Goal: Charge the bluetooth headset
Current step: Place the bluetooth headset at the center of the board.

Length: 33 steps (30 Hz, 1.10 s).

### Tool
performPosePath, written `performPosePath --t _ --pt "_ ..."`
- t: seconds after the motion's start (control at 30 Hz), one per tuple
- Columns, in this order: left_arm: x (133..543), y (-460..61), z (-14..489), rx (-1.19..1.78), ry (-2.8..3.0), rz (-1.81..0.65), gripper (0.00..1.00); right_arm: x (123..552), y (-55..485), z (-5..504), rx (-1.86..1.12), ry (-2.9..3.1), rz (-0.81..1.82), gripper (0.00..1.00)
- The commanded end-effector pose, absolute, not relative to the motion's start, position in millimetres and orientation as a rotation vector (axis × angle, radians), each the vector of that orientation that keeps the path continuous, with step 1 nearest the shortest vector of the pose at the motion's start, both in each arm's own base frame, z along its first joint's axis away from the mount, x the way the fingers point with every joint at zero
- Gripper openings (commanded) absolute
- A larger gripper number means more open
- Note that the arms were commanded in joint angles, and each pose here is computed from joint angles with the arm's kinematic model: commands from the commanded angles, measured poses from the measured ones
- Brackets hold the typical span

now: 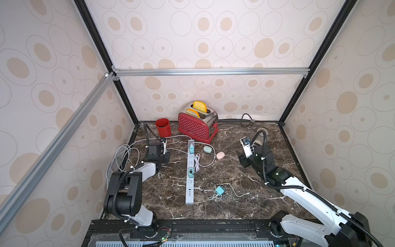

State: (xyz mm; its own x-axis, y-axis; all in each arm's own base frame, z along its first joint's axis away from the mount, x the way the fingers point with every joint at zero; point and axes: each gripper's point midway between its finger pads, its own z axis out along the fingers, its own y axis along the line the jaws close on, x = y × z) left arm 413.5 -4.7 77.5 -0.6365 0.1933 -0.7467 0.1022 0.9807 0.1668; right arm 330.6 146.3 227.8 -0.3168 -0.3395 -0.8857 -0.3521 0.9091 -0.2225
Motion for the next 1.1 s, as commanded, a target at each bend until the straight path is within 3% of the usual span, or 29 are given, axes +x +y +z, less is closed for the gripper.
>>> performPosePath --t 0.0,0.4,0.6,0.73,0.83,1.07 --pt "415.9 -0.5 78.3 0.165 2.3 0.19 0.4 335.7 147.6 237.0 -0.468 1.909 0.042 0.64" --pt "409.3 -10.3 50.3 0.269 2.488 0.282 0.52 334.3 142.6 240.9 -0.443 1.89 0.051 0.64" --pt "411.6 -13.1 47.7 0.255 2.509 0.251 0.78 331.6 140.1 239.1 -0.433 1.913 0.059 0.64" --pt "412.5 -14.2 48.7 0.245 2.509 0.22 0.85 329.6 136.8 240.8 -0.429 1.92 0.06 0.65" --pt "412.4 -12.3 73.2 0.198 2.445 0.216 0.85 327.7 133.3 239.4 -0.417 1.936 0.064 0.65" --pt "396.3 -17.0 183.1 0.074 2.201 0.169 0.86 309.2 145.2 207.5 -0.436 2.116 0.236 0.64"
